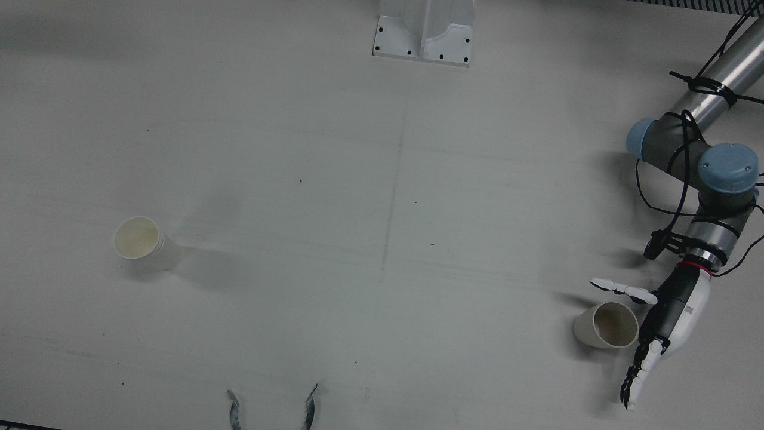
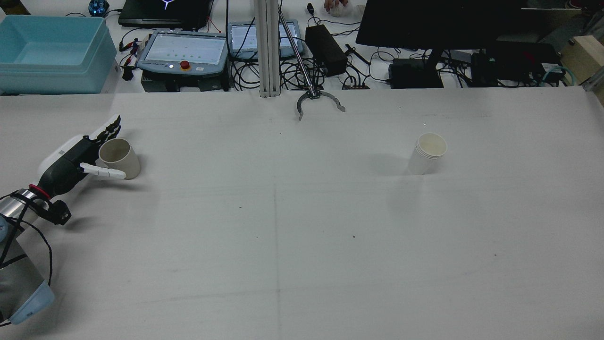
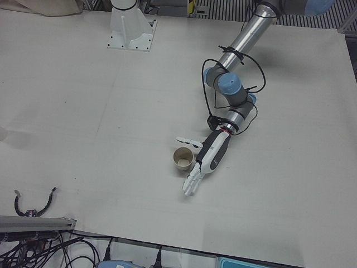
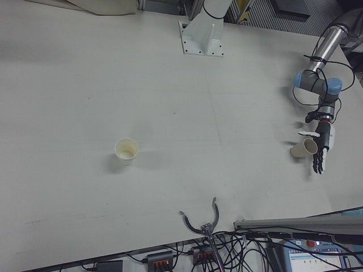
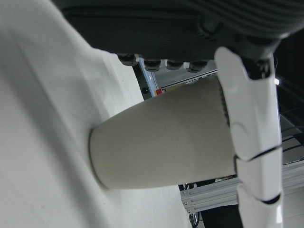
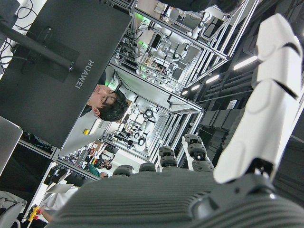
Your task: Pour water
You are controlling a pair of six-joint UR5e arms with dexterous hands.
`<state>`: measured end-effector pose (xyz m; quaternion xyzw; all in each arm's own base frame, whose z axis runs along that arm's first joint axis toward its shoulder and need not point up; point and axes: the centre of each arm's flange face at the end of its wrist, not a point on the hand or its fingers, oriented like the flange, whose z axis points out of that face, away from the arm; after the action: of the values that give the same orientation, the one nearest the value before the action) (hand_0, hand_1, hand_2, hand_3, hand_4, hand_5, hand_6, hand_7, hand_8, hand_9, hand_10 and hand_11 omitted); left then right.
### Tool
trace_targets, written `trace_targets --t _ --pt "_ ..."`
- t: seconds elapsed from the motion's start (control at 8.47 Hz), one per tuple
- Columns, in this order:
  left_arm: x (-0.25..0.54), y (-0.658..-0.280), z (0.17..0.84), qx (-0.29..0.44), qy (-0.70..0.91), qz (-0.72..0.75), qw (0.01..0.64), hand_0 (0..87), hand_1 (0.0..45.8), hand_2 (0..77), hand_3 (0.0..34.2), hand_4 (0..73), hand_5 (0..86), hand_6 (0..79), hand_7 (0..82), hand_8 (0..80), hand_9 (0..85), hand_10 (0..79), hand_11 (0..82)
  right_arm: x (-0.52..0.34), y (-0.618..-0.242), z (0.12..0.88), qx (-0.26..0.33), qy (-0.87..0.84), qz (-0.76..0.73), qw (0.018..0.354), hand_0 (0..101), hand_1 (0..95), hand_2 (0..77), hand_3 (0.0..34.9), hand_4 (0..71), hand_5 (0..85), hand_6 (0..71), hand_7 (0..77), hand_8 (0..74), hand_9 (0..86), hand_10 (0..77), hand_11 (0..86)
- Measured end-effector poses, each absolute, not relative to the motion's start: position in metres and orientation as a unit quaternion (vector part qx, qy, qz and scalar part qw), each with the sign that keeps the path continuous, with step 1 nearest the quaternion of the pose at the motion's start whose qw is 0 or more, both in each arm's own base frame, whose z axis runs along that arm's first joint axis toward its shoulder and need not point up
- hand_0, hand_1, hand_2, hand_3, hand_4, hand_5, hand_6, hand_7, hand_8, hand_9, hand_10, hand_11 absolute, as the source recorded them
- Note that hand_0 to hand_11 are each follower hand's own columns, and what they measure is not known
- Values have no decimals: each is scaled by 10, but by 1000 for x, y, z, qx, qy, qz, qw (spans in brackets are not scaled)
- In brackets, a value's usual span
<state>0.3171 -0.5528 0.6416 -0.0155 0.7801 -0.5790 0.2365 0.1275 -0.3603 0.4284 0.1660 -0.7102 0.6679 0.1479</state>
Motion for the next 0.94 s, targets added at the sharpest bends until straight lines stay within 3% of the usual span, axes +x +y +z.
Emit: trace_targets --t 0.71,0.83,0.94 --pt "324 -556 638 -16 779 -579 241 531 207 60 0 55 27 0 0 27 27 0 22 122 -364 428 168 -710 668 145 463 142 164 0 60 27 60 98 0 5 0 11" --pt "324 -556 639 -16 777 -581 243 544 207 60 1 93 33 0 0 16 22 0 22 122 -364 428 168 -710 668 145 463 142 164 0 60 27 60 98 0 5 0 11" --pt "323 -555 639 -15 774 -583 246 535 202 87 0 344 158 0 0 33 22 16 33 123 -364 428 168 -710 668 145 464 142 164 0 60 22 60 98 0 5 0 5"
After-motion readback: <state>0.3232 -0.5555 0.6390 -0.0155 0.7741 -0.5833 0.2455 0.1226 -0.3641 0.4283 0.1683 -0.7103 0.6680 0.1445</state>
